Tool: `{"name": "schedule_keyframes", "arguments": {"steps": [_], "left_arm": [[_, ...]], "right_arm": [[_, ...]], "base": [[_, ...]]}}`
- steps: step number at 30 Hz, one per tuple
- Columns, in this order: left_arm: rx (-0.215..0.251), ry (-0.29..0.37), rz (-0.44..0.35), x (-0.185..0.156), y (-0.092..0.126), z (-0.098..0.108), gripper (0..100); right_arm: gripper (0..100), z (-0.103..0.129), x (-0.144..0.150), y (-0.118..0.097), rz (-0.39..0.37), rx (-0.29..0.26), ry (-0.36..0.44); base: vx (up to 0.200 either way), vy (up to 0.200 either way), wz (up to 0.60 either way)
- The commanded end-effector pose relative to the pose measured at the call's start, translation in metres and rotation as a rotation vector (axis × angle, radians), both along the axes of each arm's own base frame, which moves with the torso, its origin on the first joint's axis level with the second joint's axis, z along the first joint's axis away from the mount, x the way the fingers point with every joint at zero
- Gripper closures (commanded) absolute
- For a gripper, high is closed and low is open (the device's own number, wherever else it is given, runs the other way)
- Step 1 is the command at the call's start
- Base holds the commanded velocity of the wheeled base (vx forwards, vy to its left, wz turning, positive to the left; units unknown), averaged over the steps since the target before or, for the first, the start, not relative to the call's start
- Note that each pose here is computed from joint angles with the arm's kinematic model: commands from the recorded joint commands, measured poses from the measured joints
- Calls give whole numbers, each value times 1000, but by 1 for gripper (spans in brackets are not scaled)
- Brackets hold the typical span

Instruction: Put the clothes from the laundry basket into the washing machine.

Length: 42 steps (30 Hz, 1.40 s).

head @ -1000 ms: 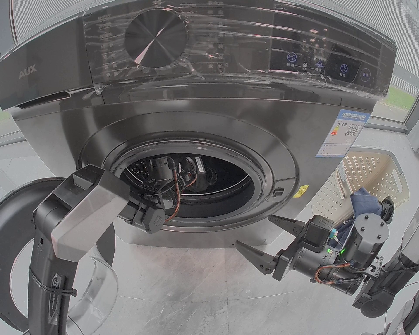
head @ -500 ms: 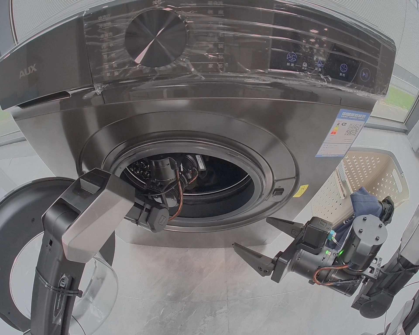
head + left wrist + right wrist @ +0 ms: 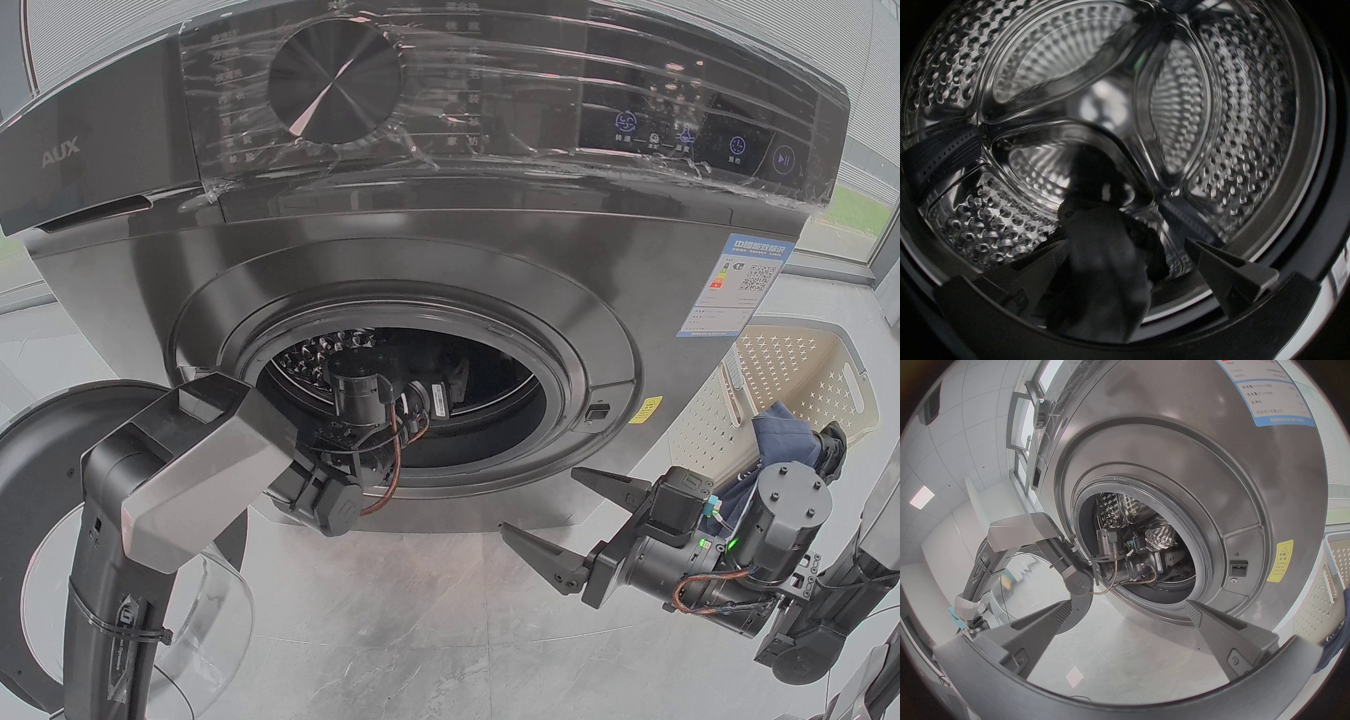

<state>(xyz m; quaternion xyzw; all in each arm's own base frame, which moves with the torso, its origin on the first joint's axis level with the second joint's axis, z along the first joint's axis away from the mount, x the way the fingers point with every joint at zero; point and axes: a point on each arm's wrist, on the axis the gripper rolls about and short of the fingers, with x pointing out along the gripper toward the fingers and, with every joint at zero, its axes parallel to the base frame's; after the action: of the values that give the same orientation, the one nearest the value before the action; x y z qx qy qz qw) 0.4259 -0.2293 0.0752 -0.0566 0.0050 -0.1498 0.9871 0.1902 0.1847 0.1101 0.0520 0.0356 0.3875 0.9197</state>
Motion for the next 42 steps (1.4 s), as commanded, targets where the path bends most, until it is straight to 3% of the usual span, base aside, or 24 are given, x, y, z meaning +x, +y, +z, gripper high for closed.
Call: {"name": "schedule_keyframes", "arguments": {"steps": [1, 7, 13, 14, 23, 26, 28, 30, 31, 37, 38, 42], "left_arm": [[114, 18, -21, -26, 3, -6, 0], [126, 30, -28, -28, 1, -12, 0], [124, 29, 1, -7, 6, -23, 0], [125, 30, 2, -6, 7, -24, 100], [97, 7, 22, 18, 5, -25, 100], [58, -33, 38, 33, 3, -20, 100], [-7, -84, 54, 45, -1, -11, 100], [-22, -94, 61, 47, -2, -9, 100], [-55, -120, 67, 51, -2, 0, 100], [-74, -127, 66, 49, -3, 3, 100], [-75, -125, 64, 48, -4, 3, 0], [-80, -104, 51, 42, -8, 2, 0]], "right_arm": [[0, 0, 0, 0, 0, -1, 1], [0, -1, 0, 0, 0, 1, 4], [0, -1, -2, 2, 9, 3, 6], [0, 0, -2, 2, 9, 4, 5], [0, -1, -1, 2, 11, 3, 6], [0, -2, -1, 3, 11, 1, 8], [0, -2, -1, 3, 11, 1, 8], [0, -2, -1, 3, 11, 1, 8], [0, -1, -1, 3, 11, 2, 7], [0, -2, 0, 4, 12, 0, 8], [0, -2, 0, 4, 11, 1, 8], [0, -2, 0, 4, 12, 2, 9]], "base": [[0, 0, 0], [0, 0, 0], [0, 0, 0], [0, 0, 0], [0, 0, 0], [0, 0, 0], [0, 0, 0], [0, 0, 0], [0, 0, 0], [0, 0, 0], [0, 0, 0], [0, 0, 0]]}}
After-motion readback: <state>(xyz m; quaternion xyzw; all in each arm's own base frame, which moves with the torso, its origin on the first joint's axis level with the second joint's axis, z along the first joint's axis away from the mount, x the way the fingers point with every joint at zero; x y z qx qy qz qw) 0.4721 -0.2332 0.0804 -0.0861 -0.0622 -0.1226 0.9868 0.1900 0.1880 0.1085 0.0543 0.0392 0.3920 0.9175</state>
